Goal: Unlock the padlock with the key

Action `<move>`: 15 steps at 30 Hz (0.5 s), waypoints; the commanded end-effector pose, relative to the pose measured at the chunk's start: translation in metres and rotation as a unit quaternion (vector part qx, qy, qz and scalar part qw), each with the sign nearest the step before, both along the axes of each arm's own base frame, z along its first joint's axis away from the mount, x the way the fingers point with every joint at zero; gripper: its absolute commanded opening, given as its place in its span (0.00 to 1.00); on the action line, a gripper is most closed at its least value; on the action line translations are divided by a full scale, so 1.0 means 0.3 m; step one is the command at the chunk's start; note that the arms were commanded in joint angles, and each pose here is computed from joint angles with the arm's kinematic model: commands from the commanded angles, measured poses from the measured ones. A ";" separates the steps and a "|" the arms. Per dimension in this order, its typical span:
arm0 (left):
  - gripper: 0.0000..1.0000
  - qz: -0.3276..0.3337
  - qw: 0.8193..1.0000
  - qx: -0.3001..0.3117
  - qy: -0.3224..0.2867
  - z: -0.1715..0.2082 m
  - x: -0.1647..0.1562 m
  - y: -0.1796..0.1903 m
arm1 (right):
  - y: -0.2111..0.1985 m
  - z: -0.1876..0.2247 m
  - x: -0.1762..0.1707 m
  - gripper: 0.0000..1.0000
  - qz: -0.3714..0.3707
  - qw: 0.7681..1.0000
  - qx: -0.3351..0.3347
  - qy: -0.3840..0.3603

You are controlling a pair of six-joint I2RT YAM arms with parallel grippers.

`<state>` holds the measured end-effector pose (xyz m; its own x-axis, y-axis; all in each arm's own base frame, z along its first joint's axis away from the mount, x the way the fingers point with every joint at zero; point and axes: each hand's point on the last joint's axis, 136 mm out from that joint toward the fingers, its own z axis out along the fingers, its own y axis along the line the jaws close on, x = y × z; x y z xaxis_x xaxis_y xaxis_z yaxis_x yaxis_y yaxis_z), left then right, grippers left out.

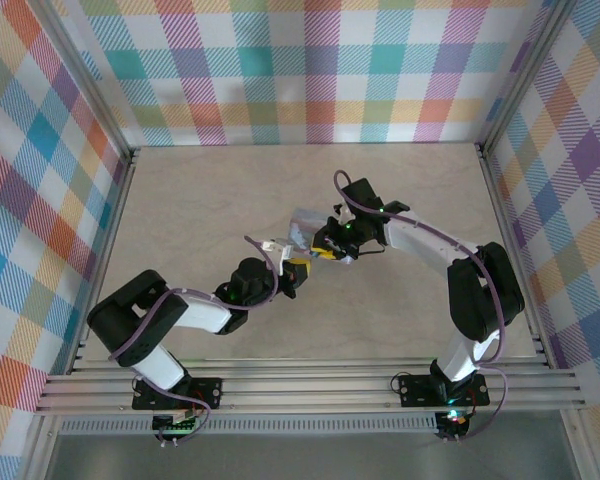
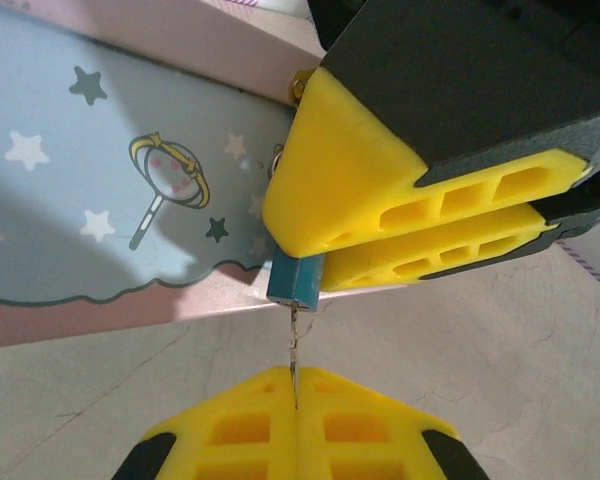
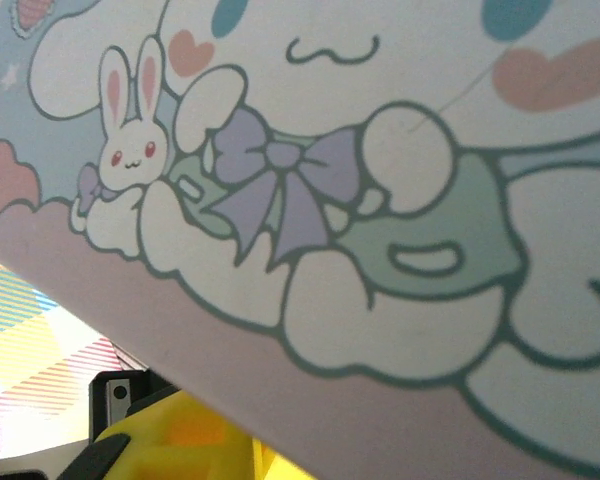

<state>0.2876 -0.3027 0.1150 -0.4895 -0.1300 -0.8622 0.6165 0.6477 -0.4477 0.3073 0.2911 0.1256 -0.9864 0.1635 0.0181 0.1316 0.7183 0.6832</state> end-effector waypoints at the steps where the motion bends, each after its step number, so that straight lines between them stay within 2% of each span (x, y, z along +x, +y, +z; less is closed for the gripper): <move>1: 0.00 -0.046 0.991 -0.110 -0.053 0.194 -0.005 -0.074 | 0.050 0.049 -0.020 0.00 0.020 0.999 0.041 -0.006; 4: 0.00 -0.049 0.988 -0.141 -0.042 0.200 0.008 -0.069 | 0.047 0.053 -0.024 0.00 0.022 0.999 0.043 -0.006; 15: 0.00 -0.077 0.982 -0.172 -0.027 0.250 0.025 -0.081 | 0.036 0.035 -0.037 0.00 0.031 0.999 0.042 -0.003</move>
